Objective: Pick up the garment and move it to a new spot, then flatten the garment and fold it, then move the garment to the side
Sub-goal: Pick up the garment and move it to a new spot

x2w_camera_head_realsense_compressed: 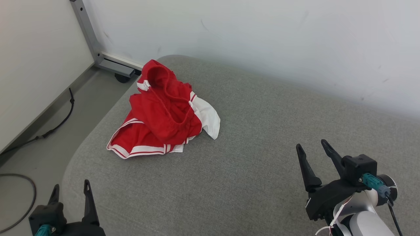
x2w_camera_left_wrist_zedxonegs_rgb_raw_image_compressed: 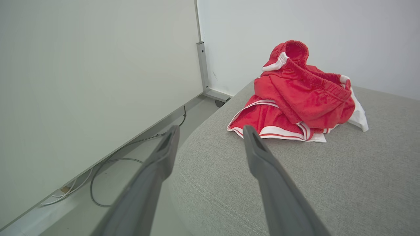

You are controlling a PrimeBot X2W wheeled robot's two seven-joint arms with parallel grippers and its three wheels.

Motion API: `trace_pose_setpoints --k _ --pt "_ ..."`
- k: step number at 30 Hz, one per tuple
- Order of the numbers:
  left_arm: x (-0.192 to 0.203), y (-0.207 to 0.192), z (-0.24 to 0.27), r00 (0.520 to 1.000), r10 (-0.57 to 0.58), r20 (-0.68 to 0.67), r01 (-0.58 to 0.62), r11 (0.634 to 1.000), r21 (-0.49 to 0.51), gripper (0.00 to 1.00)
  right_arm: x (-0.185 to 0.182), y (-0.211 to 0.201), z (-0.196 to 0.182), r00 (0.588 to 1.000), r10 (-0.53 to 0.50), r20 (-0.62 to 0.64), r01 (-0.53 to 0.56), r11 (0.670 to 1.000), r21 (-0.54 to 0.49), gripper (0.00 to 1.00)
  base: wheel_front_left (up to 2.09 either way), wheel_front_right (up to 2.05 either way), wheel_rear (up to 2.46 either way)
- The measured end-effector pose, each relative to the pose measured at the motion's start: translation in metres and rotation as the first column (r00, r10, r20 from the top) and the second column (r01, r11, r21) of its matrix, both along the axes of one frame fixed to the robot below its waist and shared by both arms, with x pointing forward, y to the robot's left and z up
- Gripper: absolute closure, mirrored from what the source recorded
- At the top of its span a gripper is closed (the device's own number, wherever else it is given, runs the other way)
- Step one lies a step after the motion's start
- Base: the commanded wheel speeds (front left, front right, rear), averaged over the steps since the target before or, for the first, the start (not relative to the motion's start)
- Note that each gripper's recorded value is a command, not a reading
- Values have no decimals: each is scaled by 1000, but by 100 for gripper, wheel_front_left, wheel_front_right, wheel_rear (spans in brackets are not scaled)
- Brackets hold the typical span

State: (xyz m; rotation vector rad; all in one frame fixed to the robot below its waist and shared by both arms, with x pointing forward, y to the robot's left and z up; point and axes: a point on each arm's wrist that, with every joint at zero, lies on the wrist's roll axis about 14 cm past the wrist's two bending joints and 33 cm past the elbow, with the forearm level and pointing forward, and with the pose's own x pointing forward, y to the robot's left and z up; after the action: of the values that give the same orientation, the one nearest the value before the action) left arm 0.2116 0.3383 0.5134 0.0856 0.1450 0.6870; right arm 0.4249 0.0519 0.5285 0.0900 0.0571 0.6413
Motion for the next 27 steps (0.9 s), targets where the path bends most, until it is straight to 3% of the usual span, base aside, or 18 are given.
trace_pose_setpoints --k 11,13,22,27 --pt "42 -19 11 990 -126 69 131 989 -73 0 3 -9 -8 999 -26 -20 25 1000 -14 0 0 0 0" --pt "57 -19 14 981 -158 111 173 974 -148 0 4 -11 -9 999 -33 -23 33 999 -13 0 0 0 0" --pt "104 -14 33 960 -248 133 268 949 -168 0 4 -21 -13 998 -56 -34 55 998 -14 0 0 0 0" --pt "139 -9 39 948 -301 106 316 932 -180 0 10 -46 -17 993 -115 -37 114 993 -22 0 0 0 0"
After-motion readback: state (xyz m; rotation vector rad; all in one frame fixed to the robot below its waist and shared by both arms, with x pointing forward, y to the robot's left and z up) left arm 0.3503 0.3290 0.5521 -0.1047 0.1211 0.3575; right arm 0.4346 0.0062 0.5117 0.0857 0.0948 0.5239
